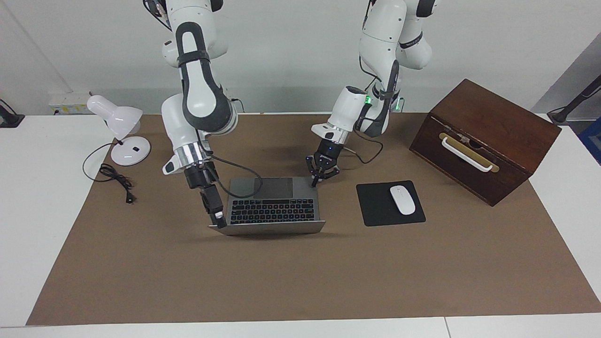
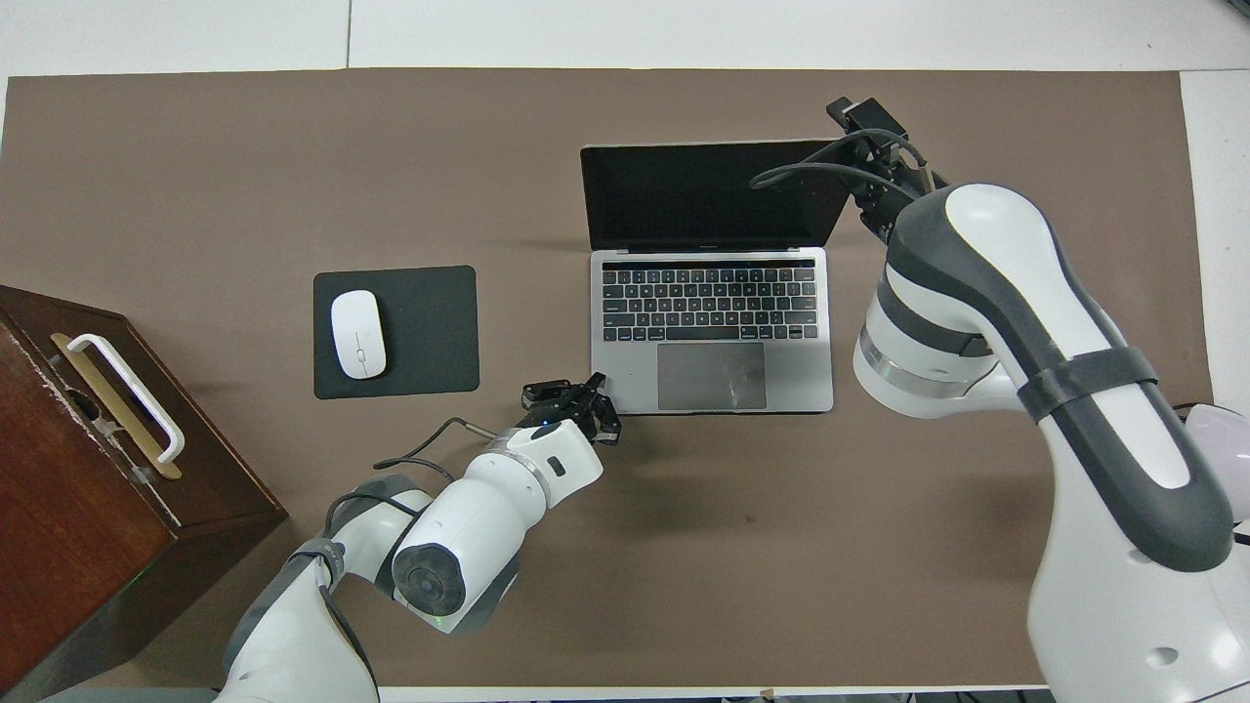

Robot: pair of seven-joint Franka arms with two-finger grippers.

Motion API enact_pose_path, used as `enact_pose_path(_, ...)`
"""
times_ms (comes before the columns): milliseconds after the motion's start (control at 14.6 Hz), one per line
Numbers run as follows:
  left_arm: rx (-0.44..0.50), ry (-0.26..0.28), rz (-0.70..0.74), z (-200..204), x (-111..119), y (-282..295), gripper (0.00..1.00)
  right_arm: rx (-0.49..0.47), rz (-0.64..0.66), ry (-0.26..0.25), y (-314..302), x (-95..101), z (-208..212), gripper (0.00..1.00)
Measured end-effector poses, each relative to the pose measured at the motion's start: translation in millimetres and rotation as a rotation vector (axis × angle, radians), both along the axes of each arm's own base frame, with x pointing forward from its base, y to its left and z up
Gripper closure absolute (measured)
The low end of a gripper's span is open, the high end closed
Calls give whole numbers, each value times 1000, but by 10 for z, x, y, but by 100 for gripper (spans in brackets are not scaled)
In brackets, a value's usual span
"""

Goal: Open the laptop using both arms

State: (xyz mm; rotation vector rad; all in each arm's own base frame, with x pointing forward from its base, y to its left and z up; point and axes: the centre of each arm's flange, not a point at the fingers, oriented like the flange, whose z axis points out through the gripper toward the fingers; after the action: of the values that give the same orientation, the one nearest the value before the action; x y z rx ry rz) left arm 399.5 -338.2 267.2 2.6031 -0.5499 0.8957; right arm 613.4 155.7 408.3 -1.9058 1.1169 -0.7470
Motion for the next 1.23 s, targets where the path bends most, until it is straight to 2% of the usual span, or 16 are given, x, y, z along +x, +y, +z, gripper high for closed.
enact_pose_path(205, 0, 0, 0, 0, 0, 0, 99, 102, -7, -13, 528, -173, 353, 0)
enact_pose_path(478, 0, 0, 0, 0, 0, 0, 99, 225, -58, -65, 1182, -485, 995, 0)
enact_pose_path(615, 0, 0, 1, 0, 0, 0, 99, 276, -63, -115, 1268, -488, 1341, 0)
enact_pose_path(683, -4, 3, 6, 0, 0, 0, 99, 276, -57, -156, 1240, -446, 1525, 0)
enact_pose_path(820, -22, 16, 30, 4, 1, -6, 99, 192, -42, -269, 1028, -291, 1881, 0)
enact_pose_path(957, -34, 22, 41, 17, 3, -22, 99, 39, -24, -381, 637, -68, 2175, 0)
enact_pose_path(1094, -39, 23, 46, 35, 20, -36, 99, -130, 35, -442, 257, 150, 2333, 0)
enact_pose_path(1230, -31, 43, 56, 59, 61, -54, 99, -349, 115, -475, -133, 343, 2389, 0)
